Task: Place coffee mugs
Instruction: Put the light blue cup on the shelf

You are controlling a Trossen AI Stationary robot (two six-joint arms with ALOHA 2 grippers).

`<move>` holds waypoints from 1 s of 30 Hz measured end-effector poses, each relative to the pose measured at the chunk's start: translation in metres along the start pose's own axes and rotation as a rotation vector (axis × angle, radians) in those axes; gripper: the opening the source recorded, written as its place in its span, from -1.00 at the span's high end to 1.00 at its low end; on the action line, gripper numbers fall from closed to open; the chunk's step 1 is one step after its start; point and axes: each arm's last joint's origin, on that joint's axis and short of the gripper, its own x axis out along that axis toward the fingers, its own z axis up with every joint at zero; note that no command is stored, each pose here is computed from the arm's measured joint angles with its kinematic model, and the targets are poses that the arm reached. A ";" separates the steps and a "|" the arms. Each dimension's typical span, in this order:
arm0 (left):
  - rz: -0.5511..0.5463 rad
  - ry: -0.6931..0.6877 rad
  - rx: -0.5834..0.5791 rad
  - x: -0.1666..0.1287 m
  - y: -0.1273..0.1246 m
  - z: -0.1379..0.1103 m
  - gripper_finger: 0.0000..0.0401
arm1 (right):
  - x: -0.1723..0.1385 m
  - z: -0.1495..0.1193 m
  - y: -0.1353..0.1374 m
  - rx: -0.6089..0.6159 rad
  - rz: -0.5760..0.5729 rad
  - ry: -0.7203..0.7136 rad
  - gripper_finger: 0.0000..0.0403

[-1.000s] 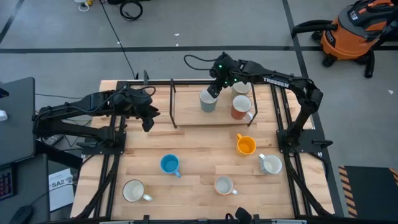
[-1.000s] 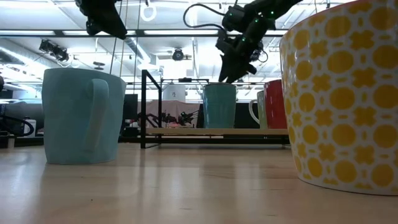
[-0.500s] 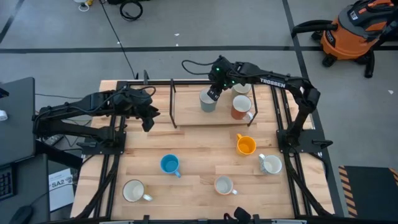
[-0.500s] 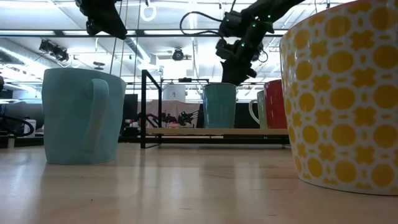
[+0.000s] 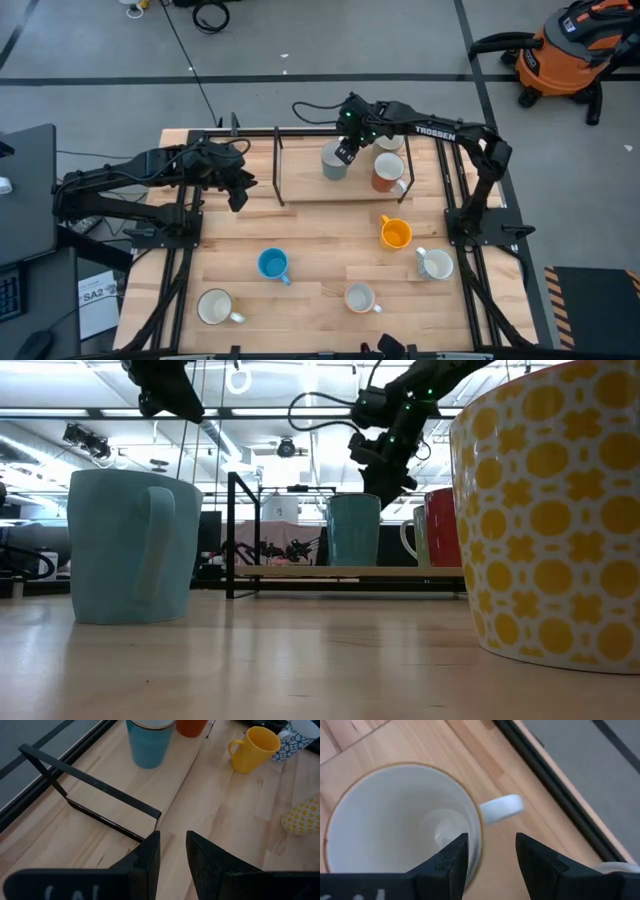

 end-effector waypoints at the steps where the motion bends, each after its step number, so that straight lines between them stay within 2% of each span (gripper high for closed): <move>1: 0.000 0.000 0.000 0.000 0.000 0.000 0.50 | 0.002 -0.001 0.000 -0.001 0.001 0.009 0.17; 9: 0.000 0.000 0.000 0.000 0.000 0.000 0.50 | 0.004 -0.001 0.001 -0.002 -0.001 0.009 0.32; 20: 0.001 0.000 0.000 0.000 0.000 0.000 0.50 | 0.004 0.000 -0.007 -0.037 -0.002 0.007 0.83; 30: 0.000 0.000 0.000 0.000 0.000 0.000 0.50 | 0.003 0.002 -0.035 -0.074 -0.007 0.006 0.80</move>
